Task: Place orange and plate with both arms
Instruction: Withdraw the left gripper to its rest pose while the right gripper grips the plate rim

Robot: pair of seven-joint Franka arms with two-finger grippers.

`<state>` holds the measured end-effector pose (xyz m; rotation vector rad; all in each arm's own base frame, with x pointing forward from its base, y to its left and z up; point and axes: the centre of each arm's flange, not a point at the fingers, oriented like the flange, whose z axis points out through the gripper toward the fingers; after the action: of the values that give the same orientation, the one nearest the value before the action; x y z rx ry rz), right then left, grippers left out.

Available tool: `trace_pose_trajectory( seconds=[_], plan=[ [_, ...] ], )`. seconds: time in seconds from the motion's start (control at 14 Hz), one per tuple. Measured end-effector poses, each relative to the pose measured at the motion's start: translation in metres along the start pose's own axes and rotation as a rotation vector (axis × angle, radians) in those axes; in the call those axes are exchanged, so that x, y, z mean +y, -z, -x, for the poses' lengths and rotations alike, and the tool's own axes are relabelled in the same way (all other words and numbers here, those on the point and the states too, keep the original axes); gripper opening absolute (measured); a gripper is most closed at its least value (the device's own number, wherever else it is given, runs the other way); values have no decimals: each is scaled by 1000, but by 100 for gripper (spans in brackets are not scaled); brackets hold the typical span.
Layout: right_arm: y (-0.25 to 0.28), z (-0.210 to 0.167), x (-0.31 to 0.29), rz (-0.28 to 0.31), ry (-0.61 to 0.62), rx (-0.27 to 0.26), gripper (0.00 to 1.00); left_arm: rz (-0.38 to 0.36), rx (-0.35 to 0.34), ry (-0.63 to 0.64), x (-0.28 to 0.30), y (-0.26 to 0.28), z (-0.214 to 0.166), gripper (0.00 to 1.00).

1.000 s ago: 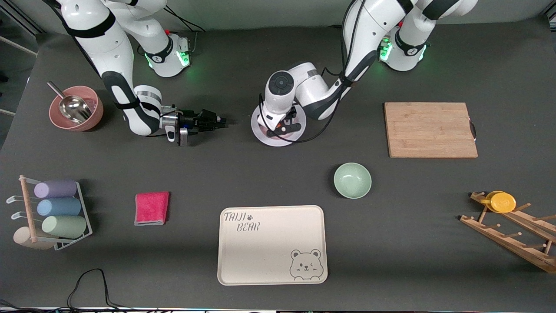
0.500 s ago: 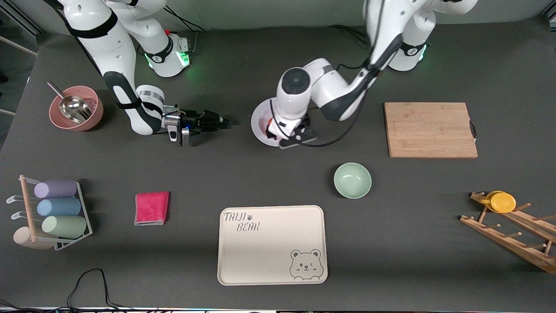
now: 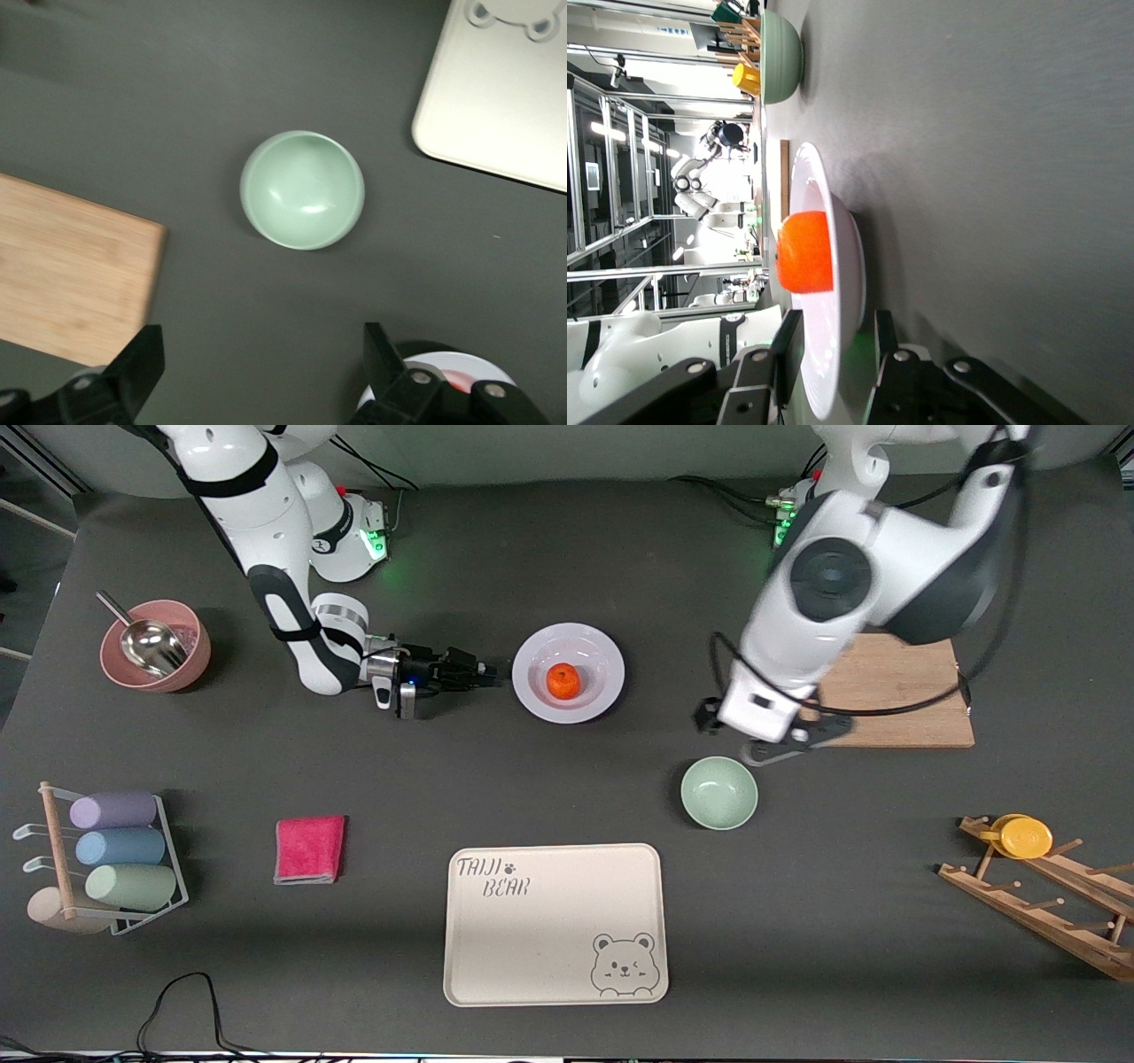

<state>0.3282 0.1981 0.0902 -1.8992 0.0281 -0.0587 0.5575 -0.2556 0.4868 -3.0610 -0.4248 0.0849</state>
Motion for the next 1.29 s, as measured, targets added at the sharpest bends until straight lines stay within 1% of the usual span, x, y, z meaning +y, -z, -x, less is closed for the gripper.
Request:
trace_pose_trajectory(
  seconds=[0.14,0.29,0.36,0.5,0.57,0.71,0.79,0.93,1.29],
  plan=[
    [-15,2,-5,-7,4,4,40,-8,-8,-54,-56,15,-33,100],
    [-29,3,-8,-14,4,15,40,-17,-30,-93,-124,24,-64,100],
    [-35,4,-8,-15,7,19,40,-22,-40,-100,-153,28,-73,100],
    [-40,3,-6,-14,19,20,40,-45,-49,-87,-187,40,-75,100],
    [-41,3,-5,-13,21,21,40,-61,-55,-92,-200,47,-73,100],
    [-41,2,-4,-12,24,22,36,-74,-64,-126,-217,63,-64,100],
    [-41,2,-4,-12,24,22,27,-75,-63,-132,-222,69,-60,100],
    [-41,1,-4,-12,24,22,4,-74,-61,-130,-230,74,-59,100],
    [-44,-7,-13,-32,42,31,4,-72,-68,-138,-245,72,-64,100]
  ],
)
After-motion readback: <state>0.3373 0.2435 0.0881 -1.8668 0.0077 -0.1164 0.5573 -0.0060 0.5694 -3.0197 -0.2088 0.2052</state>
